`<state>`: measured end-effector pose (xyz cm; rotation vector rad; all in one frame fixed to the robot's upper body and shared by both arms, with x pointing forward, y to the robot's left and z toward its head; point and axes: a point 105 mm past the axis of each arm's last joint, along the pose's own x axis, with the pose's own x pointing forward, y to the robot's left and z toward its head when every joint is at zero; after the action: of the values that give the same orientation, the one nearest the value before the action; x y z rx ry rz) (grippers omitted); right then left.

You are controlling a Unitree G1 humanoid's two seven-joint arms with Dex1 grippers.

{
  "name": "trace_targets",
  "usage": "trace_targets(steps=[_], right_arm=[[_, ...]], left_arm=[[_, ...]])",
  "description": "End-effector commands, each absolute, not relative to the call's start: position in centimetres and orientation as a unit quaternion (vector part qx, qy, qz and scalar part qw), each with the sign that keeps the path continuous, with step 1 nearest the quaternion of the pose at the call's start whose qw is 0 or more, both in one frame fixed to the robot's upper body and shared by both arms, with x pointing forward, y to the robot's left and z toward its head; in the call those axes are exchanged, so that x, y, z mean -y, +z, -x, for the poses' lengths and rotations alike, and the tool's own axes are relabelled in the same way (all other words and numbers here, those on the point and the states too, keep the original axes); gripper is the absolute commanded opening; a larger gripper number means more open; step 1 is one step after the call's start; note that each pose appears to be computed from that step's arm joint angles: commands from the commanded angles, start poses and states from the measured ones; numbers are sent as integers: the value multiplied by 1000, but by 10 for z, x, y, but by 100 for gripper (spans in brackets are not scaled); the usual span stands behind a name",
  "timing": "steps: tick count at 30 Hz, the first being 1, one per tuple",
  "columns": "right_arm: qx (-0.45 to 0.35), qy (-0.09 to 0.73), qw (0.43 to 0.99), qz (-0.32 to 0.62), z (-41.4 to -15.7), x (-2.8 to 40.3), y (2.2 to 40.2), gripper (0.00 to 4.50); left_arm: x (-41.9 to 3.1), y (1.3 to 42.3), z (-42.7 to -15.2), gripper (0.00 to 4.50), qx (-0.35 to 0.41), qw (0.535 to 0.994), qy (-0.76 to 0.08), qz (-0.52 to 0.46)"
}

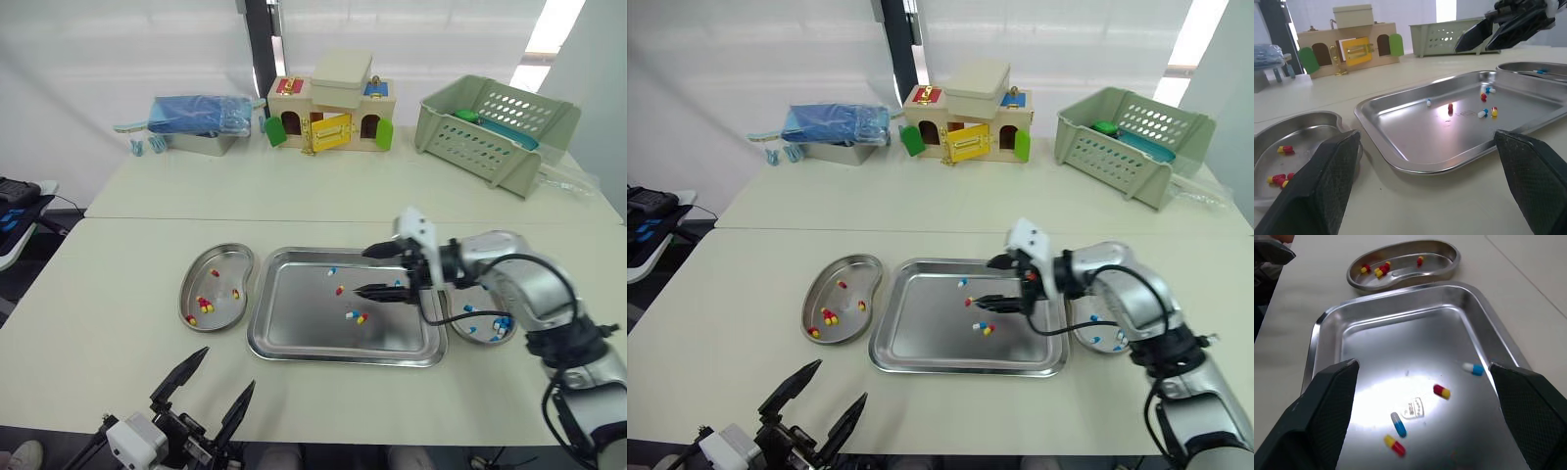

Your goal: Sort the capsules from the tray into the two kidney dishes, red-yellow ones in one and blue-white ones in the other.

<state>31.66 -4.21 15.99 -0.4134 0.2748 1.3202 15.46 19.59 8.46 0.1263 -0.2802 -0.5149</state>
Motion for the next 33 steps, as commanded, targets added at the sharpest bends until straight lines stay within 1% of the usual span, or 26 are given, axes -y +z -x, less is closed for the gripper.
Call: trace_targets(steps=[1, 6, 10, 12, 13, 15, 16, 18, 33], right_arm=[[-130, 561, 787, 223, -334, 21, 151, 448], [-145, 516, 806, 249, -349, 6, 137, 448], [-149, 506, 811, 252, -354, -3, 133, 448], [-151, 500, 815, 252, -356, -6, 133, 410], [-152, 496, 817, 252, -358, -7, 132, 382], [-155, 491, 819, 253, -360, -7, 132, 317], [-158, 488, 820, 253, -360, -7, 132, 274], [-161, 483, 823, 252, -361, -7, 131, 213], [-181, 460, 833, 248, -369, -2, 123, 213]], left_arm=[[-195, 91, -154, 450, 147, 957, -242, -69], [-193, 90, -150, 450, 142, 960, -233, -67], [-192, 90, -149, 450, 141, 960, -232, -66], [-192, 90, -149, 450, 140, 960, -232, -67], [-192, 90, -149, 450, 139, 960, -233, -67], [-192, 91, -150, 450, 139, 960, -233, -69], [-193, 91, -150, 450, 138, 960, -234, -69], [-193, 90, -149, 450, 137, 960, -235, -71], [-194, 87, -147, 450, 131, 958, -244, -75]])
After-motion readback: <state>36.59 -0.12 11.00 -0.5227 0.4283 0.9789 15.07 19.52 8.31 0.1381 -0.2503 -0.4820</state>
